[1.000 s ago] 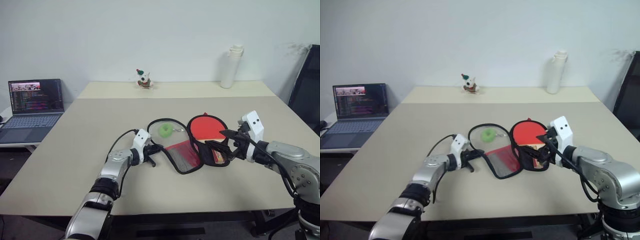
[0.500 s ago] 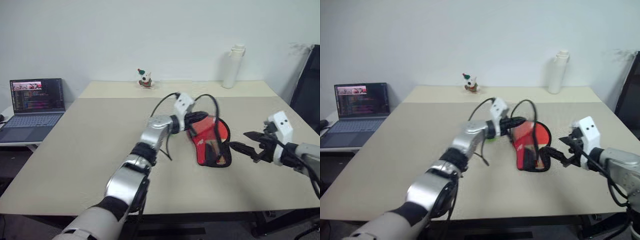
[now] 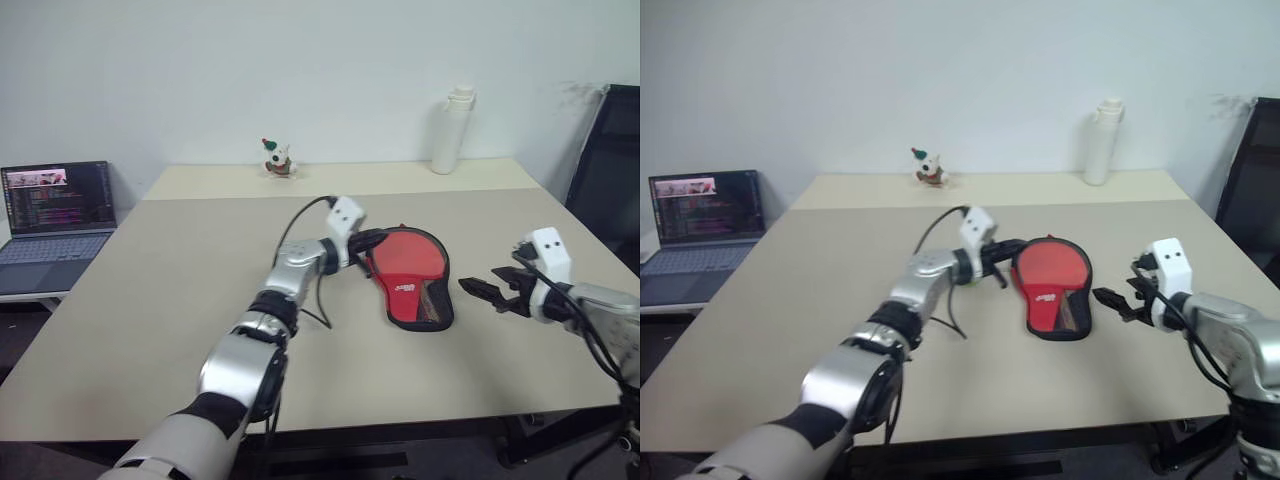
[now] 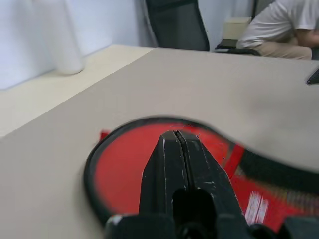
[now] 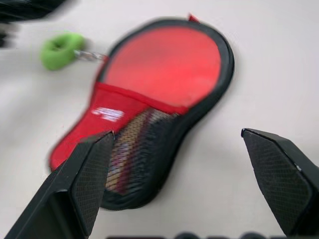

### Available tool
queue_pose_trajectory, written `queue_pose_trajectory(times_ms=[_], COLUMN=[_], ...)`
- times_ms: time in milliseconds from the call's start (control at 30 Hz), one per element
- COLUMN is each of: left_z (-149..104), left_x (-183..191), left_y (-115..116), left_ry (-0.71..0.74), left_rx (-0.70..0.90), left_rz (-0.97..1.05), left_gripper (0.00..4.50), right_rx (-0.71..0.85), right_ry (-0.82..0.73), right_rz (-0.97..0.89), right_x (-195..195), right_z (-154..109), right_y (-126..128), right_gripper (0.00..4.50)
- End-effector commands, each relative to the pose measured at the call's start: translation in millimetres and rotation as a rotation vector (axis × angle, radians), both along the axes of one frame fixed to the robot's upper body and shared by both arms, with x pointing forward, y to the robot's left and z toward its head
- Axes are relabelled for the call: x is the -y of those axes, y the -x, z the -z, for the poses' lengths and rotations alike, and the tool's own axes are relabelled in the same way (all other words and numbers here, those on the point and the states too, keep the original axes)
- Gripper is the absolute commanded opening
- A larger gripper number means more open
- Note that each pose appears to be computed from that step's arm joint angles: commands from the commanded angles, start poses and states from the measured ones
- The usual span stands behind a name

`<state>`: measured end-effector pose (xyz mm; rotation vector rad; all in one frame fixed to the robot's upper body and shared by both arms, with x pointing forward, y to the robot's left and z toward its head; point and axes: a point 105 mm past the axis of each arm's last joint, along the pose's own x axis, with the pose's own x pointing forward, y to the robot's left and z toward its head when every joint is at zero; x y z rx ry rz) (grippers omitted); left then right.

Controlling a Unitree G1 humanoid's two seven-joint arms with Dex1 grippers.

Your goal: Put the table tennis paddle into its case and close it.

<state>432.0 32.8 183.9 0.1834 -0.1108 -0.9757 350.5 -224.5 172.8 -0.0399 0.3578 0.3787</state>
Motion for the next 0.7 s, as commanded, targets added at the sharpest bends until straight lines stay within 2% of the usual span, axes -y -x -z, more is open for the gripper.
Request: queue_pose_trajectory(times_ms=[33,167,367,533,700], left_z=[-18.6,-16.9,-24.2,-32.4,-38.0], left_x=[-22.5,-50.7,-80.3,-98.4,-101.4], left_y=[21.0,77.2,115.4,122.4,123.2], left_ry=[0.072,0.097,0.057,-0.007,-0.031], left_rx=[0.057,0.012,-0.056,-0.053,-0.042], left_rz=[0.058,0.152,0.176,0.149,0.14], left_gripper=[0.01,0.01,0.01,0.01,0.01], right_rx=[0.024,-0.026,-0.104,-0.164,-0.21], right_ry=[0.017,0.014,0.022,0.023,0.039], right_rz=[0.026,0.014,-0.033,-0.071,-0.112], right_x=[3.5,3.6,2.2,-1.4,-5.6], right_z=[0.6,18.2,40.5,56.9,70.0], right_y=[-24.5,-48.4,-60.9,-62.3,-59.9], right_gripper=[4.5,4.5,4.5,4.5,4.5])
